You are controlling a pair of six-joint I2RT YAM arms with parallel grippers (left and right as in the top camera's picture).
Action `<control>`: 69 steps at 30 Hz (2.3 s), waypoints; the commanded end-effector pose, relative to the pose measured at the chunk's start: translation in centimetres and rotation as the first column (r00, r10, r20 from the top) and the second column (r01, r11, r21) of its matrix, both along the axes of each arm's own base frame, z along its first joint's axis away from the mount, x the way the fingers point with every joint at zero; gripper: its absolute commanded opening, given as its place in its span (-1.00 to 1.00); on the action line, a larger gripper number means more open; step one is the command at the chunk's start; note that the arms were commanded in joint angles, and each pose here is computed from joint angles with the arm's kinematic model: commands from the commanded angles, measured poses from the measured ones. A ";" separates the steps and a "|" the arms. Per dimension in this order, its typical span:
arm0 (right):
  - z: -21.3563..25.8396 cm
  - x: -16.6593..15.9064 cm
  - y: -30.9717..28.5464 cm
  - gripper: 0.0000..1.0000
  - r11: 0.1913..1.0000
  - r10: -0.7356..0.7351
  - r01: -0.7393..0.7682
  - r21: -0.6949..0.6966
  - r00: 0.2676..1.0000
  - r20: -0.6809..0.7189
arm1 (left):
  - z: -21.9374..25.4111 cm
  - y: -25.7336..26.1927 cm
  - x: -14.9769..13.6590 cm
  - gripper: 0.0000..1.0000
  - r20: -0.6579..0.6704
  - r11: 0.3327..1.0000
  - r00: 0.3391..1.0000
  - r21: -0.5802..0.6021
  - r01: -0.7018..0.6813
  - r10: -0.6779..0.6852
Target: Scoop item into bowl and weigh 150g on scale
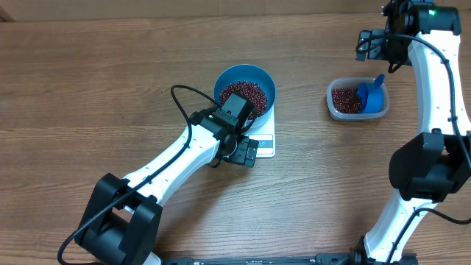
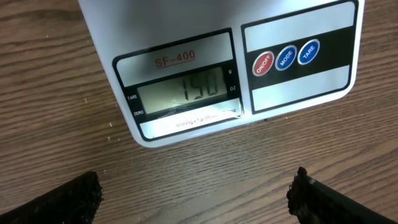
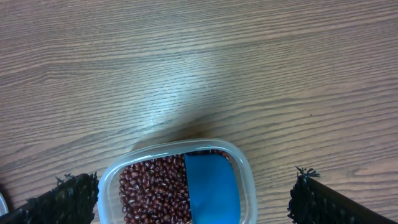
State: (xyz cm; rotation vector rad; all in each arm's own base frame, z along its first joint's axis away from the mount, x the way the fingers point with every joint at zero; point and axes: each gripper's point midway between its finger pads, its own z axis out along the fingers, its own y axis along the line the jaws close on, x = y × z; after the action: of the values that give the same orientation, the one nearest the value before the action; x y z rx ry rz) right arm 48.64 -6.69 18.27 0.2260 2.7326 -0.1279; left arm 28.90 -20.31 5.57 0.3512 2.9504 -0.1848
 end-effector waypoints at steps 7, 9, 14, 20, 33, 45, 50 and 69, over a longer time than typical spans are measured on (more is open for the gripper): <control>1.1 0.5 0.1 1.00 1.000 0.004 -0.004 0.004 0.999 0.035 | -0.4 0.0 -0.5 0.99 -0.015 0.999 1.000 0.017 0.027 -0.027; 1.1 0.5 0.1 1.00 1.000 0.004 -0.004 0.004 0.999 0.035 | -0.4 0.0 -0.5 0.99 -0.010 0.999 1.000 0.021 0.026 -0.026; 1.1 0.5 0.1 1.00 1.000 0.004 -0.004 0.003 0.999 0.034 | -0.3 0.0 -0.1 0.98 0.006 0.999 1.000 0.024 0.025 -0.025; 1.1 0.5 0.1 1.00 1.000 0.004 -0.004 0.004 0.999 0.035 | -0.3 0.1 0.1 0.99 0.014 0.999 1.000 0.026 0.023 -0.024; 1.1 0.5 0.1 1.00 1.000 0.004 -0.004 0.004 0.999 0.035 | -0.3 0.0 0.1 0.99 0.015 0.999 1.000 0.025 0.023 -0.024; 1.1 0.5 0.1 1.00 1.000 0.004 -0.004 0.004 0.999 0.035 | -0.3 0.1 -0.1 0.99 0.009 0.999 1.000 0.025 0.024 -0.025; 1.1 0.5 0.1 1.00 1.000 0.004 -0.004 0.004 0.999 0.035 | -0.3 0.0 -0.1 0.99 0.008 0.999 1.000 0.024 0.024 -0.025; 1.1 0.5 0.1 1.00 1.000 0.004 -0.004 0.004 0.999 0.035 | -0.3 0.1 -0.1 0.99 0.010 0.999 0.999 0.027 0.032 -0.032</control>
State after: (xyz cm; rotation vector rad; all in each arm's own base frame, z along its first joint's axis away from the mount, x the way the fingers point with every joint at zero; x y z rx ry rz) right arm 48.64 -6.70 18.27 0.2262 2.7326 -0.1290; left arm 29.02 -20.16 5.57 0.3504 2.9450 -0.1689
